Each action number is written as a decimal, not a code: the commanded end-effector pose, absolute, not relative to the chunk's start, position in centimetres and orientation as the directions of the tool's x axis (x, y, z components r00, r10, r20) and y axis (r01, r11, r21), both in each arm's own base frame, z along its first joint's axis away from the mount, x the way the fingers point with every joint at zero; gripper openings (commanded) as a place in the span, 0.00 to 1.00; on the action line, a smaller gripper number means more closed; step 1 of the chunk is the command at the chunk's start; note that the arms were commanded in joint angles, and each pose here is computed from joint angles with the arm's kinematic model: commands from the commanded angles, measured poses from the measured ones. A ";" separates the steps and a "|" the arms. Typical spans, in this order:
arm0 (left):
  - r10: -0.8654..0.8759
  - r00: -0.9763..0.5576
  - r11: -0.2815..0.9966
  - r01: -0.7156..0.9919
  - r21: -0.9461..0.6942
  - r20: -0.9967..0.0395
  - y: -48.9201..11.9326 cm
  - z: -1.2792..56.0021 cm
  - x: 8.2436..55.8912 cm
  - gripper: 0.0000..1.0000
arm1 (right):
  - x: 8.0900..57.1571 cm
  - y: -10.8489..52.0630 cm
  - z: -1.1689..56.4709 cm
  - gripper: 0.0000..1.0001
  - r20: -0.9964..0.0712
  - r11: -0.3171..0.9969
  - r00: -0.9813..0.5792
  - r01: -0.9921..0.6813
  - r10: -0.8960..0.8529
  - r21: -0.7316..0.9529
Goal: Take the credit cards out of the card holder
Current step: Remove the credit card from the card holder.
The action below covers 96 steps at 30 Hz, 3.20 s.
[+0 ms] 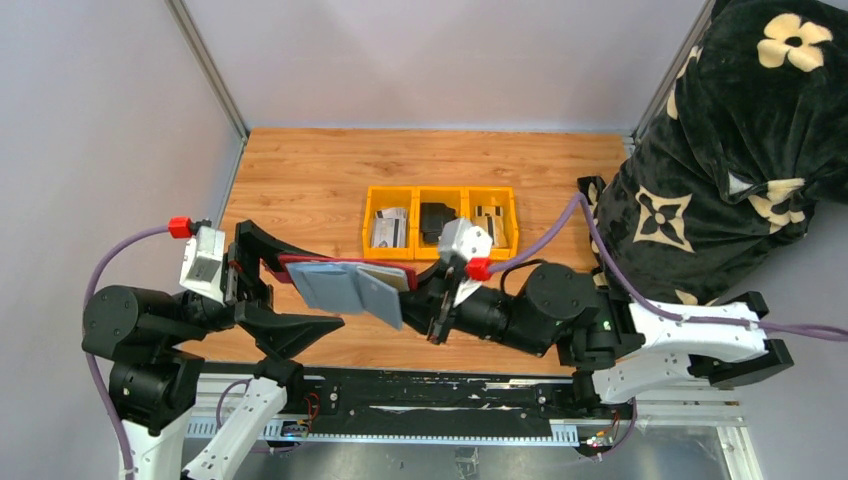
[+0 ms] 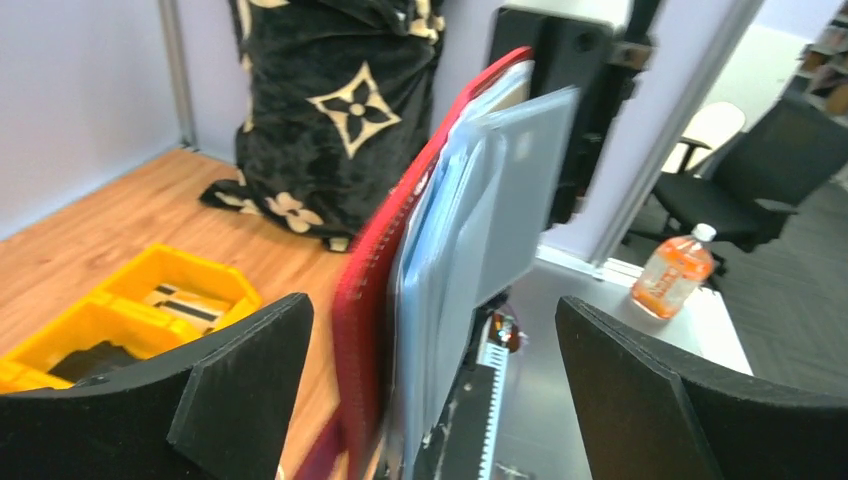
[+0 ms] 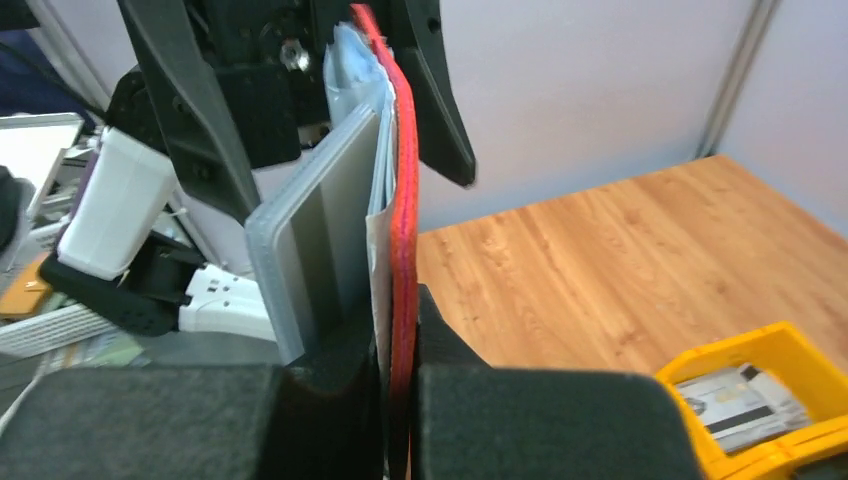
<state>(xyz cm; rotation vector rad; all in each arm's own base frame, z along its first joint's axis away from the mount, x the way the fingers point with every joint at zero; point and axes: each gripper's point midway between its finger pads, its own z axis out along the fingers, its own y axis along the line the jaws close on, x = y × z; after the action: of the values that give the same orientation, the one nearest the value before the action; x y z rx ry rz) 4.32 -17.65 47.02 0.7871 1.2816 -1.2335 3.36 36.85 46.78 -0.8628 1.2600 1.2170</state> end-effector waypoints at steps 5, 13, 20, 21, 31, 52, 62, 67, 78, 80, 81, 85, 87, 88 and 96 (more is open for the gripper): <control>-0.220 -0.064 0.347 0.927 -0.139 -0.973 -16.5 45.5 4.8 1.00 | 7.9 37.0 46.1 0.00 -0.939 0.636 0.218 -0.693 -0.265 -0.340; -0.186 -0.022 0.318 0.945 -0.082 -0.982 -16.3 43.7 2.7 1.00 | 8.3 37.2 47.6 0.00 -0.889 0.655 0.288 -0.601 -0.357 -0.458; -0.175 0.017 0.422 0.905 -0.059 -0.984 -15.6 42.8 4.8 0.94 | 6.9 38.1 48.3 0.00 -0.889 0.629 0.310 -0.629 -0.336 -0.457; -0.172 0.030 0.457 0.888 -0.053 -0.985 -15.3 42.8 5.4 0.90 | 6.7 38.1 48.4 0.00 -0.900 0.622 0.303 -0.650 -0.314 -0.436; -0.206 0.055 0.427 0.903 -0.039 -0.977 -15.5 44.0 4.8 0.51 | 3.7 36.9 48.6 0.00 -0.986 0.428 0.160 -0.888 -0.048 -0.165; -0.218 -0.130 0.084 0.985 -0.151 -0.967 -17.6 43.9 0.1 0.81 | 5.4 37.5 47.2 0.00 -0.998 0.381 -0.050 -0.923 0.036 0.060; -0.229 -0.081 0.175 0.977 -0.123 -0.970 -17.2 42.9 1.1 0.81 | 6.3 39.2 47.4 0.00 -0.998 0.438 -0.060 -0.897 0.018 0.062; -0.282 -0.068 0.321 0.933 -0.161 -0.957 -16.5 42.7 3.8 0.60 | 4.8 39.5 48.0 0.00 -0.992 0.348 -0.094 -0.930 0.079 0.116; -0.338 -0.151 0.325 0.908 -0.265 -0.929 -16.5 43.5 4.6 0.22 | 4.5 38.7 47.4 0.00 -0.883 0.003 -0.414 -0.905 0.220 0.425; -0.326 -0.174 0.295 0.915 -0.275 -0.929 -16.7 43.4 4.1 0.24 | 4.7 38.5 47.4 0.00 -0.865 -0.034 -0.445 -0.893 0.232 0.450; -0.321 -0.183 0.290 0.915 -0.280 -0.929 -16.8 43.4 4.1 0.26 | 4.9 38.4 47.5 0.00 -0.857 -0.048 -0.455 -0.888 0.242 0.458; -0.317 -0.185 0.308 0.908 -0.285 -0.930 -16.7 43.7 4.6 0.24 | 4.9 38.2 47.4 0.00 -0.842 -0.077 -0.480 -0.876 0.247 0.476; -0.324 -0.186 0.338 0.893 -0.298 -0.927 -16.6 43.8 5.3 0.20 | 4.9 38.1 47.3 0.00 -0.838 -0.089 -0.485 -0.874 0.249 0.479; -0.325 -0.189 0.356 0.883 -0.305 -0.927 -16.5 43.8 5.8 0.17 | 5.0 38.1 47.1 0.00 -0.836 -0.089 -0.490 -0.870 0.247 0.484; -0.201 -0.301 0.405 0.841 -0.359 -0.932 -17.0 41.5 8.4 0.02 | 11.0 35.3 44.6 0.57 -0.752 0.008 -0.581 -0.790 0.312 0.613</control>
<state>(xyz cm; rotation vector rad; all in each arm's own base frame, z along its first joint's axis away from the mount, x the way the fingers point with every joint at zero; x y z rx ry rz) 6.67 -16.78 43.28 0.5762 1.4090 -1.1944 8.14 37.90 42.92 -0.6797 1.4818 1.6416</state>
